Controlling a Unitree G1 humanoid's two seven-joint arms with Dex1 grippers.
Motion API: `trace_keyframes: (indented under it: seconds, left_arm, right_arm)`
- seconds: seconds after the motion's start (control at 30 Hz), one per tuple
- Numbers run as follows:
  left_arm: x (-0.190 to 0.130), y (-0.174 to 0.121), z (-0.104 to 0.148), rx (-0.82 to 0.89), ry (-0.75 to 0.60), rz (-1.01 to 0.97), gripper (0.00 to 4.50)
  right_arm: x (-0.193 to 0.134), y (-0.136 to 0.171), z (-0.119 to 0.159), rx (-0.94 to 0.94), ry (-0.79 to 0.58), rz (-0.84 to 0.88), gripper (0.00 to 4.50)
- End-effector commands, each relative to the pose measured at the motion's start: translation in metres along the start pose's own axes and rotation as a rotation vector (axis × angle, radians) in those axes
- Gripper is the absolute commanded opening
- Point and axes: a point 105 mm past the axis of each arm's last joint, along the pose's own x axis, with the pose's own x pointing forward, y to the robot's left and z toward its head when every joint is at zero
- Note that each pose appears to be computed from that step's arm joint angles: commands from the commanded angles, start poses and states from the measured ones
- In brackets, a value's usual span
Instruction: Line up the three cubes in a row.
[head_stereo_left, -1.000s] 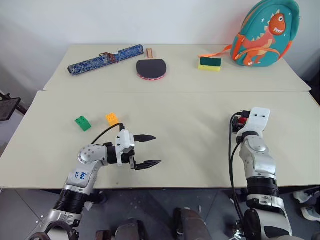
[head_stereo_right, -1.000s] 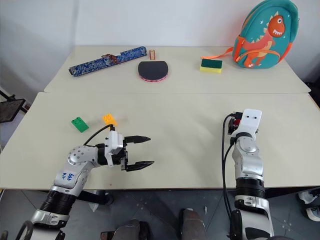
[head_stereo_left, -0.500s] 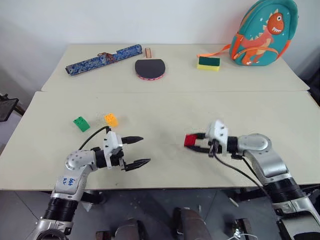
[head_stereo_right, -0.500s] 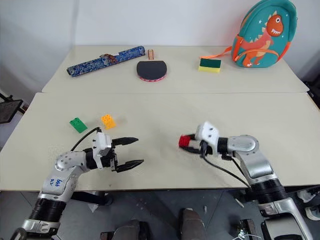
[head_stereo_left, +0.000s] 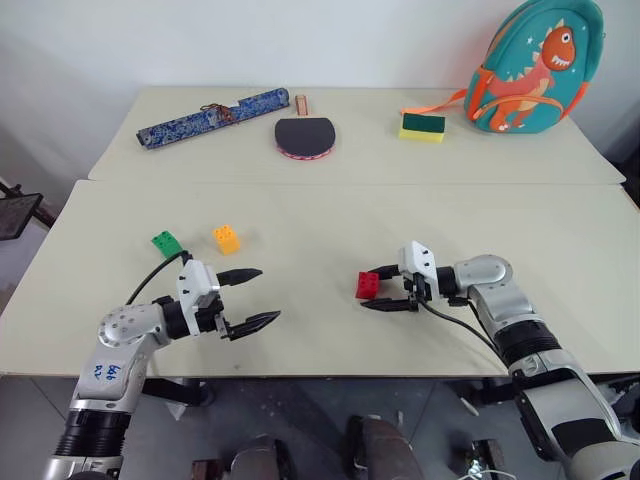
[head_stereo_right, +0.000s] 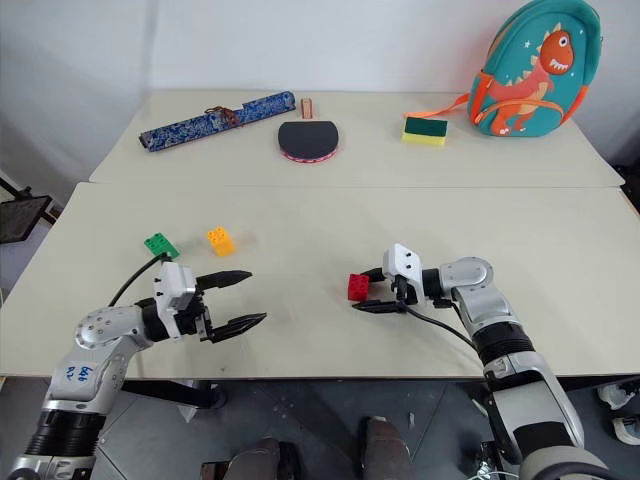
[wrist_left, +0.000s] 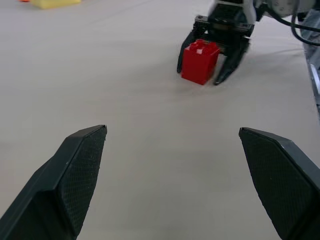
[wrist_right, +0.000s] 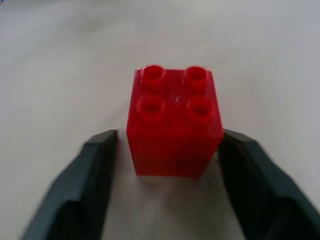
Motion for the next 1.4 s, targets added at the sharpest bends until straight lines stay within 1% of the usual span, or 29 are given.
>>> trace_keyframes:
  seconds: [0.03, 0.1, 0.17, 0.3, 0.33, 0.4, 0.43, 0.5, 0.6, 0.67, 0.73, 0.83, 0.9, 0.97, 1.07, 1.13, 1.2, 1.33, 1.4]
  left_arm:
    - [-0.020, 0.014, 0.011, 0.059, -0.043, 0.170, 4.50]
    - [-0.039, 0.021, 0.014, 0.050, -0.093, 0.305, 4.50]
    - [-0.064, 0.023, 0.010, 0.008, -0.119, 0.458, 4.50]
    - [-0.108, 0.023, -0.007, -0.055, -0.115, 0.718, 4.50]
    - [-0.124, 0.026, -0.010, -0.084, -0.132, 0.827, 4.50]
    - [-0.168, 0.034, -0.021, -0.148, -0.174, 1.110, 4.50]
    - [-0.182, 0.032, -0.029, -0.163, -0.164, 1.187, 4.50]
    - [-0.196, 0.030, -0.039, -0.187, -0.143, 1.259, 4.50]
    - [-0.191, 0.031, -0.043, -0.193, -0.137, 1.250, 4.50]
    - [-0.173, 0.036, -0.038, -0.187, -0.156, 1.182, 4.50]
    - [-0.145, 0.052, -0.032, -0.172, -0.154, 1.074, 4.50]
    - [-0.128, 0.074, -0.028, -0.172, -0.152, 1.021, 4.50]
    - [-0.119, 0.086, -0.026, -0.167, -0.128, 0.989, 4.50]
    - [-0.108, 0.102, -0.023, -0.133, -0.072, 0.894, 4.50]
    - [-0.103, 0.116, -0.022, -0.126, -0.036, 0.826, 4.50]
    - [-0.102, 0.120, -0.024, -0.140, -0.026, 0.804, 4.50]
    - [-0.092, 0.124, -0.027, -0.136, 0.013, 0.733, 4.50]
    - [-0.083, 0.133, -0.025, -0.118, 0.040, 0.659, 4.50]
    - [-0.081, 0.133, -0.024, -0.109, 0.055, 0.620, 4.13]
  right_arm:
    - [-0.018, -0.019, 0.037, -0.082, -0.162, -0.121, 4.46]
    - [-0.030, -0.015, 0.052, -0.073, -0.244, -0.151, 4.46]
    - [-0.041, 0.001, 0.057, -0.092, -0.296, -0.138, 4.46]
    - [-0.049, 0.026, 0.063, -0.110, -0.383, -0.127, 4.46]
    - [-0.051, 0.030, 0.065, -0.125, -0.414, -0.127, 4.46]
    - [-0.052, 0.035, 0.069, -0.130, -0.463, -0.146, 4.46]
    - [-0.051, 0.036, 0.070, -0.115, -0.484, -0.146, 4.46]
    - [-0.048, 0.043, 0.067, -0.120, -0.456, -0.099, 4.46]
    - [-0.048, 0.043, 0.066, -0.131, -0.457, -0.109, 4.46]
    - [-0.048, 0.041, 0.066, -0.135, -0.454, -0.115, 4.46]
    - [-0.049, 0.039, 0.067, -0.138, -0.447, -0.121, 4.46]
    - [-0.047, 0.038, 0.067, -0.140, -0.441, -0.116, 4.46]
    - [-0.045, 0.039, 0.068, -0.137, -0.440, -0.103, 4.46]
    - [-0.043, 0.039, 0.072, -0.139, -0.444, -0.090, 4.46]
    - [-0.041, 0.040, 0.076, -0.148, -0.446, -0.083, 4.46]
    - [-0.040, 0.040, 0.077, -0.149, -0.448, -0.085, 4.46]
    - [-0.039, 0.041, 0.079, -0.153, -0.450, -0.088, 4.46]
    - [-0.038, 0.043, 0.079, -0.150, -0.445, -0.099, 4.46]
    - [-0.039, 0.044, 0.079, -0.152, -0.442, -0.107, 4.50]
